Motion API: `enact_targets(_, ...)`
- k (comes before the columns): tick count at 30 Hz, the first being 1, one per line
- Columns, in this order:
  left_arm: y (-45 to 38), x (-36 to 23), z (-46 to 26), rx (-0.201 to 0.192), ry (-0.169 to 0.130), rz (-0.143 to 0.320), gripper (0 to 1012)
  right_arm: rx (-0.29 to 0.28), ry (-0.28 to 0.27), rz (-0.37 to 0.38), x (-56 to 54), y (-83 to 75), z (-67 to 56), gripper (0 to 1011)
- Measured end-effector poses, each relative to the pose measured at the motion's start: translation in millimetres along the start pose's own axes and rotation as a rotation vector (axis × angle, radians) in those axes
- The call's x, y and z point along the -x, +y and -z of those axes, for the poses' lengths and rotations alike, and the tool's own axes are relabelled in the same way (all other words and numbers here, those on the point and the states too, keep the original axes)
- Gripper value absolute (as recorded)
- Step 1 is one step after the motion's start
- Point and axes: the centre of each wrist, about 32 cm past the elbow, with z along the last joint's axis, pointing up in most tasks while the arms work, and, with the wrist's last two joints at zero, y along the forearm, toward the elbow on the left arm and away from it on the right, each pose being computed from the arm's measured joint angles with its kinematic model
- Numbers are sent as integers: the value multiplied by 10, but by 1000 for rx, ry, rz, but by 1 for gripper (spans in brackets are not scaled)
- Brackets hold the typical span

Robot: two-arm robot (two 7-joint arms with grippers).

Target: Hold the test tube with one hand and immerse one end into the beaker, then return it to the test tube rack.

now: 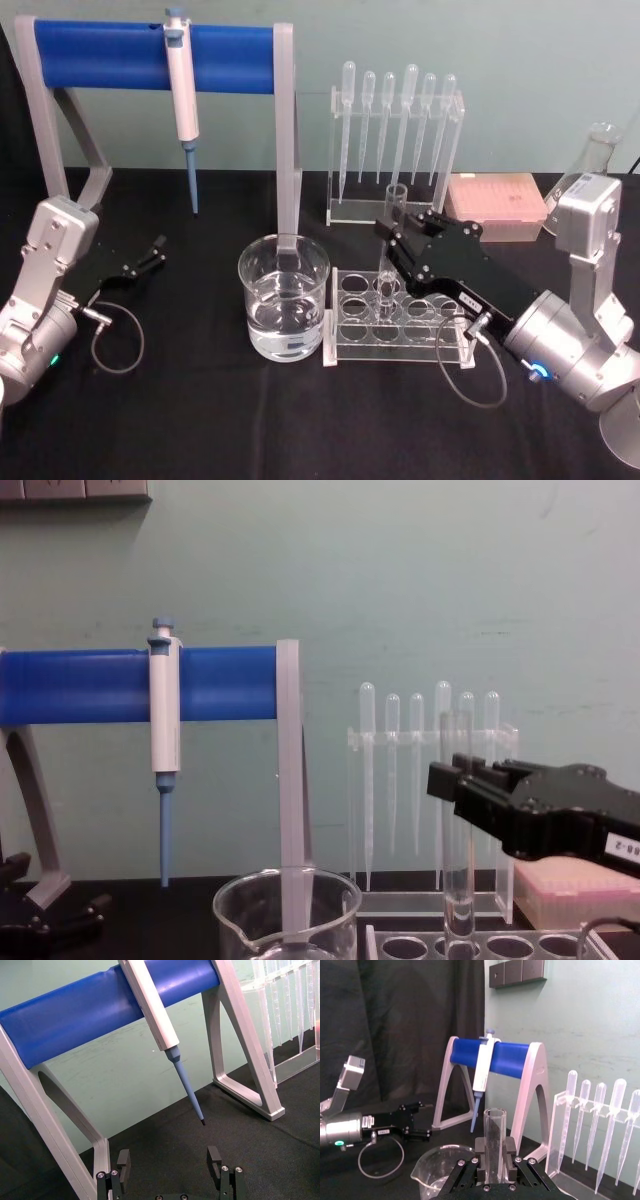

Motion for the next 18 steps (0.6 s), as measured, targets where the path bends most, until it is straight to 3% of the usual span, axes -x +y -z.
enact_targets(10, 0, 0, 0, 0, 0, 0, 1000, 42, 3, -7, 14, 1, 144, 223)
enact_targets(18, 0, 0, 0, 0, 0, 0, 1000, 93, -16, -21, -3, 38, 176, 224)
